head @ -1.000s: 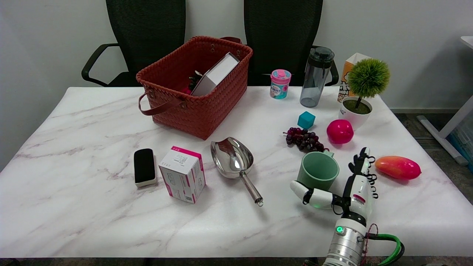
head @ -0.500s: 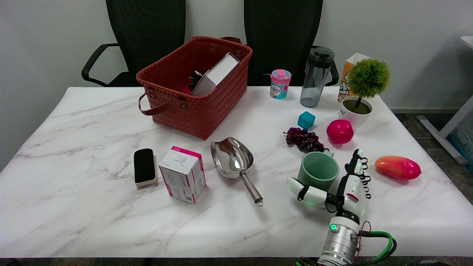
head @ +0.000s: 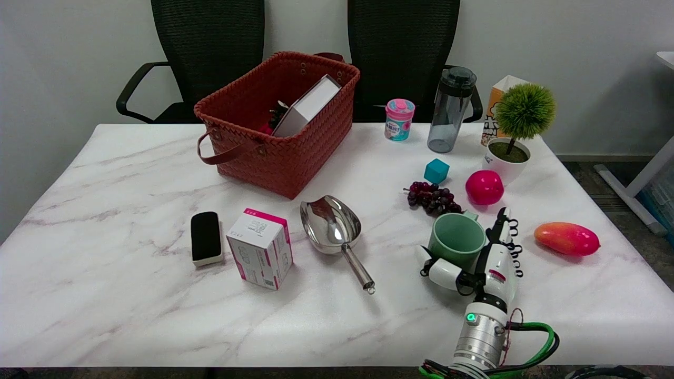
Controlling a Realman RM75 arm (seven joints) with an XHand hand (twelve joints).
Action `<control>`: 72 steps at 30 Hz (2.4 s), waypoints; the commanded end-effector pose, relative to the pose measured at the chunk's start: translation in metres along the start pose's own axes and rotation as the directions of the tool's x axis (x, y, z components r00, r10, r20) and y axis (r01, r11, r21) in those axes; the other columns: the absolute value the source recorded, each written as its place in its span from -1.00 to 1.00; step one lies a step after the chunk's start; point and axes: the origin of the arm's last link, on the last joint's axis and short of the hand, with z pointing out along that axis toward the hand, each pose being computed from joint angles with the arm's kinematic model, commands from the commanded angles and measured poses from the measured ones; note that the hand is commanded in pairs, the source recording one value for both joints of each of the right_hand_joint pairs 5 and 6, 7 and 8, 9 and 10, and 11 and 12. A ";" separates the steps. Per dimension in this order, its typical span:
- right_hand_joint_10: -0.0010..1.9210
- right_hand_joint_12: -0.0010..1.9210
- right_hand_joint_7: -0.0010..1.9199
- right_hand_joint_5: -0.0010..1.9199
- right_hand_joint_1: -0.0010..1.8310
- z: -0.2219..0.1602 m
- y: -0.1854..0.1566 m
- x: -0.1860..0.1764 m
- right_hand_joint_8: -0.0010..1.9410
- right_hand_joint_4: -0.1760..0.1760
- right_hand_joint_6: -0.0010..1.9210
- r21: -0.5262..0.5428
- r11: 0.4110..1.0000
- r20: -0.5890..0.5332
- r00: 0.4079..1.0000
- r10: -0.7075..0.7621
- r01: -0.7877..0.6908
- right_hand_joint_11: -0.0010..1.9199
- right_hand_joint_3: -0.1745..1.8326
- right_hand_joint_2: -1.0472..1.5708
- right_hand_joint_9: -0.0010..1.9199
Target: Pick up the green mug.
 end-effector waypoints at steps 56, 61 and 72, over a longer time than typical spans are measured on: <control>0.39 0.18 0.42 0.30 0.18 0.075 -0.040 0.050 0.41 0.00 0.29 0.371 0.923 -0.119 0.981 0.151 -0.097 0.18 -0.28 0.71 0.39; 0.44 0.21 0.47 0.33 0.19 0.096 -0.064 0.060 0.45 0.00 0.33 0.457 0.884 -0.104 0.981 0.165 -0.100 0.21 -0.29 0.76 0.44; 0.47 0.21 0.48 0.34 0.20 0.149 -0.120 0.078 0.47 0.00 0.34 0.549 0.826 0.039 0.991 0.128 -0.129 0.21 -0.28 0.79 0.47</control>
